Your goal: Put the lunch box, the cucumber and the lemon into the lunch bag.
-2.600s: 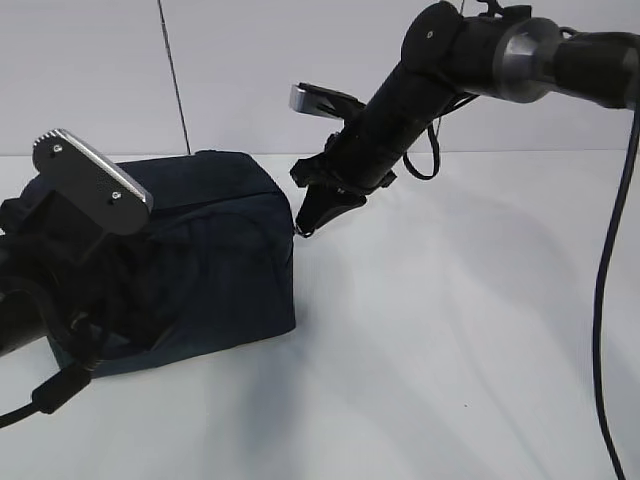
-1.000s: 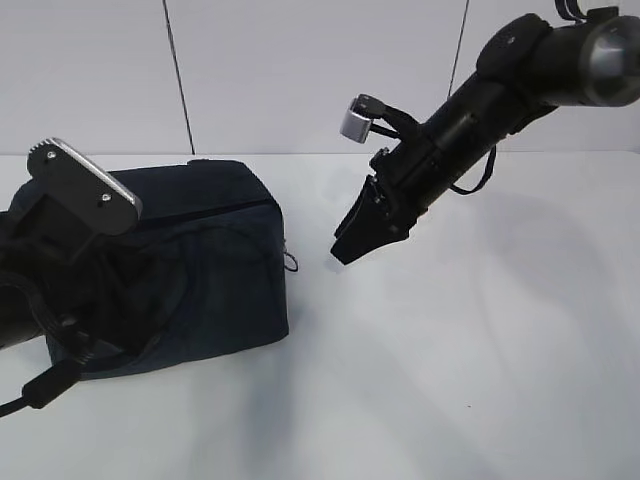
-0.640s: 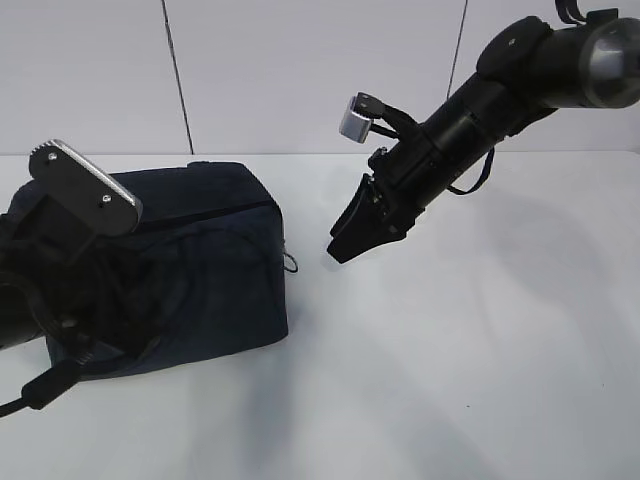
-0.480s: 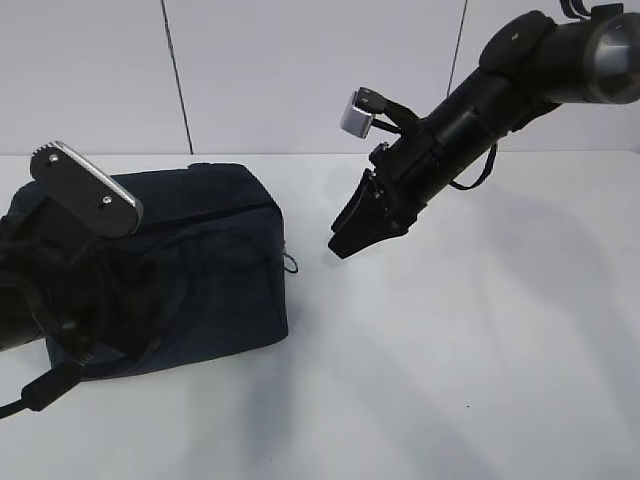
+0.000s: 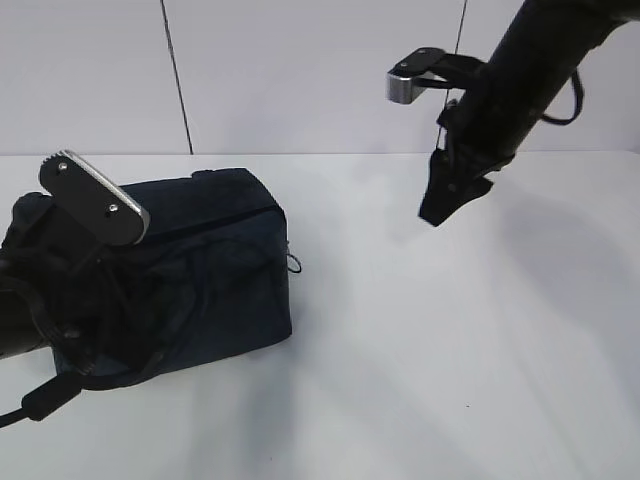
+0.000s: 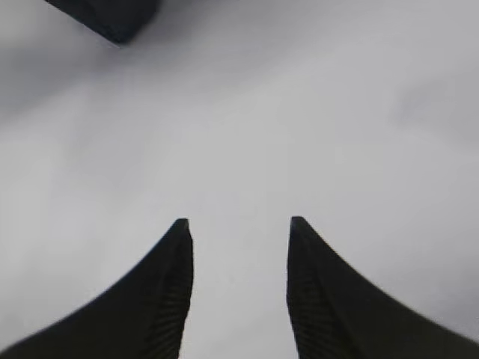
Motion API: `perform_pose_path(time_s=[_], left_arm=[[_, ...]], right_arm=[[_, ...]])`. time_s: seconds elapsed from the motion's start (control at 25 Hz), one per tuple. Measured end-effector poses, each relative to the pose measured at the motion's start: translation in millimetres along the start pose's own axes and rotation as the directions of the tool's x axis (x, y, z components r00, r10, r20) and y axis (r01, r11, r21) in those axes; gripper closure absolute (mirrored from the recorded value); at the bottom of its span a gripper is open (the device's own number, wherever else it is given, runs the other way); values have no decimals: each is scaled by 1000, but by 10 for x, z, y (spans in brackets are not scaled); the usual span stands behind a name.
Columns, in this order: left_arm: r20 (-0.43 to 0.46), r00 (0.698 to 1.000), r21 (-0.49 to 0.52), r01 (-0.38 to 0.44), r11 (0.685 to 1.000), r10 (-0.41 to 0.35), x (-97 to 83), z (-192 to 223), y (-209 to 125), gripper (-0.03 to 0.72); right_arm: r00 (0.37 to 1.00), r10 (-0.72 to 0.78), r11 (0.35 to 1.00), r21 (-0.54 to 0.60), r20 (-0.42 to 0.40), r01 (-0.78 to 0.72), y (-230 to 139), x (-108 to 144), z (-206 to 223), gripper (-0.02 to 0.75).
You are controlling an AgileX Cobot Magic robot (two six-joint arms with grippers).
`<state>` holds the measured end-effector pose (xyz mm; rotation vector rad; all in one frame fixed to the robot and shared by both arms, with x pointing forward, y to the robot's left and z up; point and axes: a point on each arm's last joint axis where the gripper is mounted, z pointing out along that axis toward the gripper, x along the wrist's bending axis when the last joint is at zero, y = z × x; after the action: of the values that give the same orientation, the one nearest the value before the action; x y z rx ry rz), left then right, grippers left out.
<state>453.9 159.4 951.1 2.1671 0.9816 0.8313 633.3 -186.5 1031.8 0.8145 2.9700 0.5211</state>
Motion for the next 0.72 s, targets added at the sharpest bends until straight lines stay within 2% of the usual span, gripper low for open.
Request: perform_pose_path(time_s=[0.12,0.28,0.4,0.52,0.72], left_arm=[[8,1000,4,0,1000,0,-8,0,-3,692],[14,1000,6,0,1000,0,-13,0,-6,692],[16,1000,7,0,1000,0,-15,0,-7,692],[17,1000,8,0,1000,0,-15,0,-7,692],[18,1000,8,0,1000,0,-17,0,-7,692]], right_arm=[[984,51,995,73,172,-64,-104,3,-334,412],[941,101,992,44,324,-122,-172,126,-810,412],[894,234,972,-80,383,-221,-183,254,-1121,412],[814,421,906,-230,400,-356,-202,360,-1371,412],[702,556,831,-329,445,-449,-338,495,-1641,412]])
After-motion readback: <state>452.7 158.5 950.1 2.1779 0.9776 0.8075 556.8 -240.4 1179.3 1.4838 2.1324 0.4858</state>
